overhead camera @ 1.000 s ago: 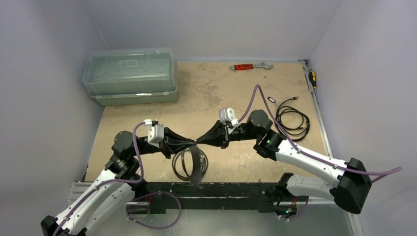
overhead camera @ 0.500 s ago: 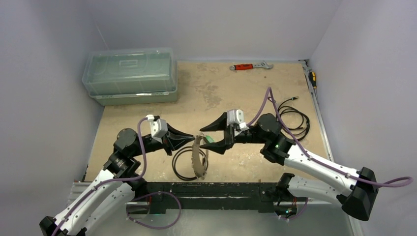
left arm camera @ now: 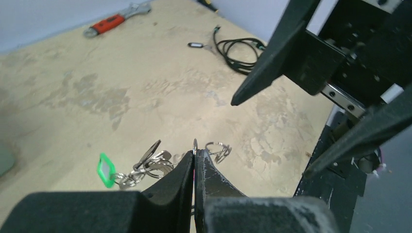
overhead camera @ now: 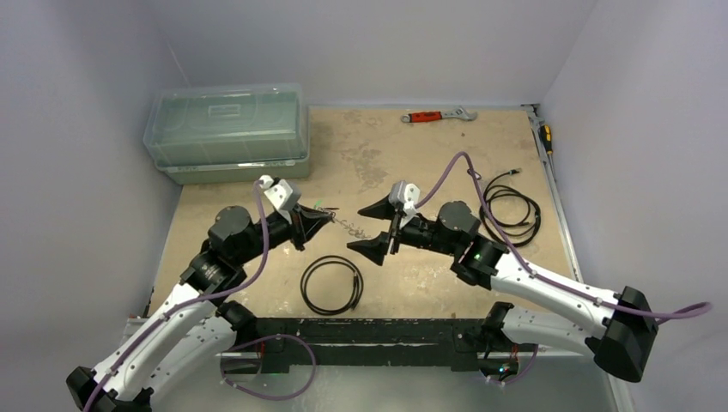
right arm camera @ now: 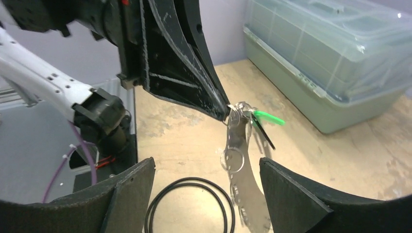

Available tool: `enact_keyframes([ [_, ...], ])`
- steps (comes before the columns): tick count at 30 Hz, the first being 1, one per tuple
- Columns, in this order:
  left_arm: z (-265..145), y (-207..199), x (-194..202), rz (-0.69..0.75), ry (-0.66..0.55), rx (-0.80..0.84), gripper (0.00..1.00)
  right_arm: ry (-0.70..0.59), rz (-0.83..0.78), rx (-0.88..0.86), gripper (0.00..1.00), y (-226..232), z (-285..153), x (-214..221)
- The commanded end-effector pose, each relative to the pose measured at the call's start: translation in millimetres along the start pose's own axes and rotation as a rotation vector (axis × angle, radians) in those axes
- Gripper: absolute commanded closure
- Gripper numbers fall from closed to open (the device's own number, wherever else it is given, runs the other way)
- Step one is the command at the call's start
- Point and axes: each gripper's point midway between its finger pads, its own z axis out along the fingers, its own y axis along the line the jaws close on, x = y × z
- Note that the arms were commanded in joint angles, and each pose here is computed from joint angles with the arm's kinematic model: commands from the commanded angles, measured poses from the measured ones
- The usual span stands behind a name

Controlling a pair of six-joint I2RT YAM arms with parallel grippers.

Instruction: Put the keys on the keyring

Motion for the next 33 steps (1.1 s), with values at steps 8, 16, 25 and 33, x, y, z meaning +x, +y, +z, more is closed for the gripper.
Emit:
enact_keyframes([
  [8,13,27,-17,-0.209,0.079,-0.205,1.00,0.006,0.025,0.118,0.12,-31,27,8],
  [16,13,26,-24,-0.356,0.124,-0.259,1.00,0.017,-0.072,0.102,0.13,-41,48,9],
  [25,13,19,-26,-0.414,0.152,-0.242,1.00,-0.029,-0.217,0.054,0.17,-38,51,2],
  [33,13,8,-33,-0.445,0.151,-0.195,1.00,-0.069,-0.274,-0.048,0.30,-22,54,9],
])
